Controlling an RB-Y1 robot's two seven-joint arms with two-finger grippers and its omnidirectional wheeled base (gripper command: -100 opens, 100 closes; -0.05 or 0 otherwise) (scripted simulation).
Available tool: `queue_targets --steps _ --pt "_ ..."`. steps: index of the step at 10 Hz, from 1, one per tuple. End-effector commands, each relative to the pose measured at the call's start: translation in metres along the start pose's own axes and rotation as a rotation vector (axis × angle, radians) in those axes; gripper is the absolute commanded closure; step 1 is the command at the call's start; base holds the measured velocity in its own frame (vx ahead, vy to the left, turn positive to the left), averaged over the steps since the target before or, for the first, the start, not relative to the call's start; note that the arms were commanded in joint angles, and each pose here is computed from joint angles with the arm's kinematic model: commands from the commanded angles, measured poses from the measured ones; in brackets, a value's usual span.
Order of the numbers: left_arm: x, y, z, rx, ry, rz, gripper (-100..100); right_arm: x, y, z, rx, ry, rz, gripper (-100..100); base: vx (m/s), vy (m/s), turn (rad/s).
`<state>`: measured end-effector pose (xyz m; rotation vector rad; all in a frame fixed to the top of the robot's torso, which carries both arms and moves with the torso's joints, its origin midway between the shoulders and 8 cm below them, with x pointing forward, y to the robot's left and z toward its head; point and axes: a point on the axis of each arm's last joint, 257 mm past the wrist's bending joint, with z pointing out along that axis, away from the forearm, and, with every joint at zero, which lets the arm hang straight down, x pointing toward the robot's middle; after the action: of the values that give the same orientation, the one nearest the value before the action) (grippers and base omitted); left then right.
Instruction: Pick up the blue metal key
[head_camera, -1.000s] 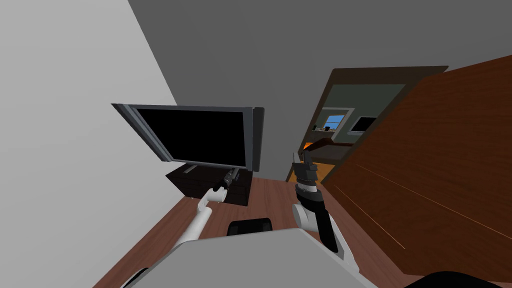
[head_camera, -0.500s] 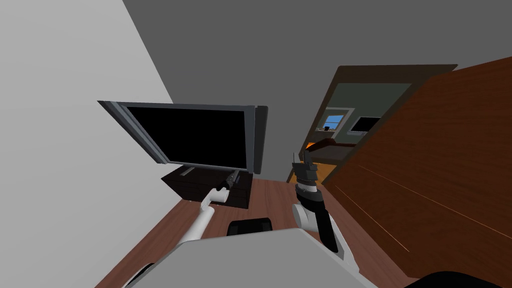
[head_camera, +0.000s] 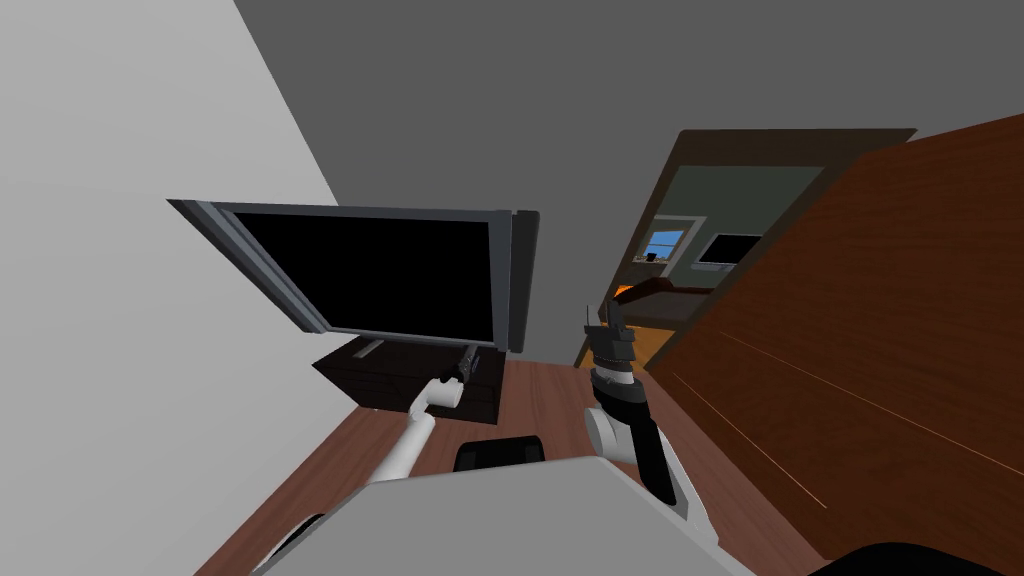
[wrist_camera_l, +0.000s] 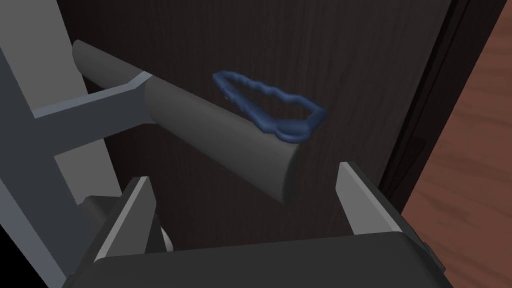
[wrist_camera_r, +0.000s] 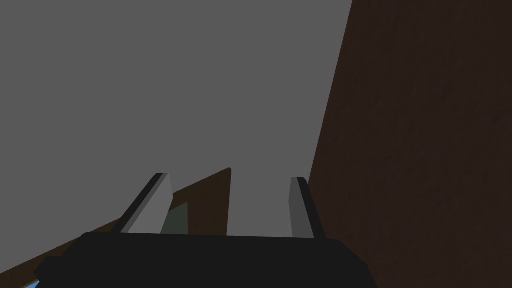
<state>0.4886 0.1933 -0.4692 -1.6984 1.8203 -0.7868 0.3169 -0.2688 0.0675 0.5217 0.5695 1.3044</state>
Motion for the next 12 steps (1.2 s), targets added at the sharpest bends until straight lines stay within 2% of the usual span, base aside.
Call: queue_targets --steps 1,2,3,4,5,9,10,12 --pt "0.015 0.019 0.002 -0.053 0.013 -0.002 -100 0.0 0.0 0.0 0.0 0.0 0.0 0 0.1 0.026 -0.027" --pt "0.021 0.032 0.002 -0.081 0.019 -0.006 -100 0.0 0.0 0.0 0.0 0.0 0.0 0 0.095 0.022 -0.03" --pt "0.017 0.023 0.002 -0.06 0.015 -0.004 -100 0.0 0.0 0.0 0.0 0.0 0.0 0 0.039 0.009 -0.005" --pt "0.018 0.025 0.002 -0.065 0.016 -0.004 0 0.0 0.0 0.0 0.0 0.0 0.0 0 0.008 0.002 0.001" --pt "0.017 0.031 0.005 -0.063 0.014 -0.006 -100 0.0 0.0 0.0 0.0 0.0 0.0 0 0.045 0.002 -0.016" --pt "0.016 0.04 0.007 -0.064 0.013 -0.008 -100 0.0 0.0 0.0 0.0 0.0 0.0 0 0.05 -0.009 -0.009" --pt "0.016 0.04 0.007 -0.062 0.013 -0.008 100 0.0 0.0 0.0 0.0 0.0 0.0 0 0.0 0.0 0.0" --pt "0.016 0.04 0.007 -0.062 0.013 -0.008 100 0.0 0.0 0.0 0.0 0.0 0.0 0 0.0 0.0 0.0"
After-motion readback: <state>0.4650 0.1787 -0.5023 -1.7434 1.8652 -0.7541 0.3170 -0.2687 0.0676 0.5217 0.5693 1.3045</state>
